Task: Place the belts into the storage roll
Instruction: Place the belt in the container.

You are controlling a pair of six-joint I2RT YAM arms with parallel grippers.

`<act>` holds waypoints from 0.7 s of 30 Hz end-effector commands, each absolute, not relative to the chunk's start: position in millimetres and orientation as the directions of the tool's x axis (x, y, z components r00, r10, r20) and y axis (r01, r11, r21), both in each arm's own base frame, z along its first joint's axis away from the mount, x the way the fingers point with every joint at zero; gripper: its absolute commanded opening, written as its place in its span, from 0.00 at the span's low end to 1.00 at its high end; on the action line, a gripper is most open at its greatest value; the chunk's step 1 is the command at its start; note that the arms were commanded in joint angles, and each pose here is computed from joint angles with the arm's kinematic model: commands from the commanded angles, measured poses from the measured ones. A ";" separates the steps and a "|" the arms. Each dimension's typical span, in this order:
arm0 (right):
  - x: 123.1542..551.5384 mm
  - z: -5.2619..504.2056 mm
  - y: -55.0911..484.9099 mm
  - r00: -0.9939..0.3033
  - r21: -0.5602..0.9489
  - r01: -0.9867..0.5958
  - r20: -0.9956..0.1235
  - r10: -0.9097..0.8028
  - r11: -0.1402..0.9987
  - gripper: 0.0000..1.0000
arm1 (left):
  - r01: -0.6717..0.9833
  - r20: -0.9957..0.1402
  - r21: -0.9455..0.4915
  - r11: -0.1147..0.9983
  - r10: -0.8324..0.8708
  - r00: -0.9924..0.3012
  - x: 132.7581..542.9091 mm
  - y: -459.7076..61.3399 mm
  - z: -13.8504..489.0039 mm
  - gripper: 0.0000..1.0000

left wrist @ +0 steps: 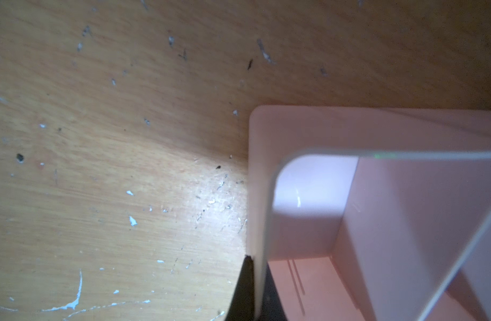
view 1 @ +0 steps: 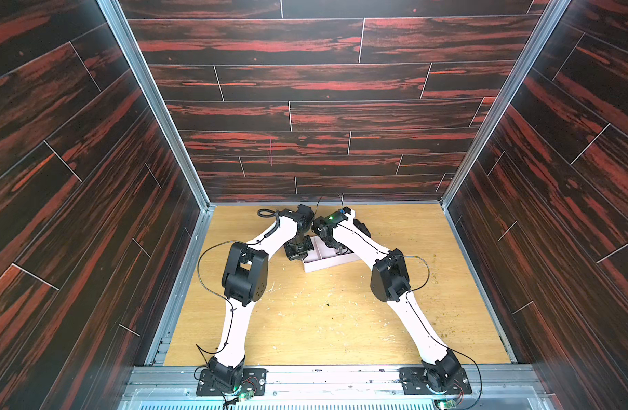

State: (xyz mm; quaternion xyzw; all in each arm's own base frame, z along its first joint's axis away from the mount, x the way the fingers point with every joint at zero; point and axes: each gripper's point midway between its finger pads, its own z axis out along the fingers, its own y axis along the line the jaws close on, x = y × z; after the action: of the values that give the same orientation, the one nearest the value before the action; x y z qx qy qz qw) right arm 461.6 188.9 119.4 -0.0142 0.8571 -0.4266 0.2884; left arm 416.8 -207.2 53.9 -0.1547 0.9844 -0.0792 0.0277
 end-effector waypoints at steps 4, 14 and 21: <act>466.6 154.0 231.1 -0.768 -0.591 0.185 -0.585 -0.259 0.785 0.36 | -0.232 -0.012 -0.241 0.942 -0.242 -0.970 404.3 -250.7 59.6 0.00; 479.5 181.8 220.4 -0.738 -0.572 0.207 -0.624 -0.257 0.794 0.53 | -0.229 -0.029 -0.220 0.948 -0.241 -0.970 413.9 -238.4 64.6 0.00; 476.8 203.6 204.5 -0.724 -0.547 0.247 -0.652 -0.223 0.800 0.55 | -0.212 -0.054 -0.192 0.958 -0.226 -0.973 427.1 -224.1 64.5 0.00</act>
State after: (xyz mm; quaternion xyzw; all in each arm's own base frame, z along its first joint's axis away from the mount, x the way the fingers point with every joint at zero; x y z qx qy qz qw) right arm 478.7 208.8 173.4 -0.0127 0.8768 -0.3344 0.3454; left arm 422.7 -218.2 54.5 -0.1314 0.9874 -0.0817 0.0324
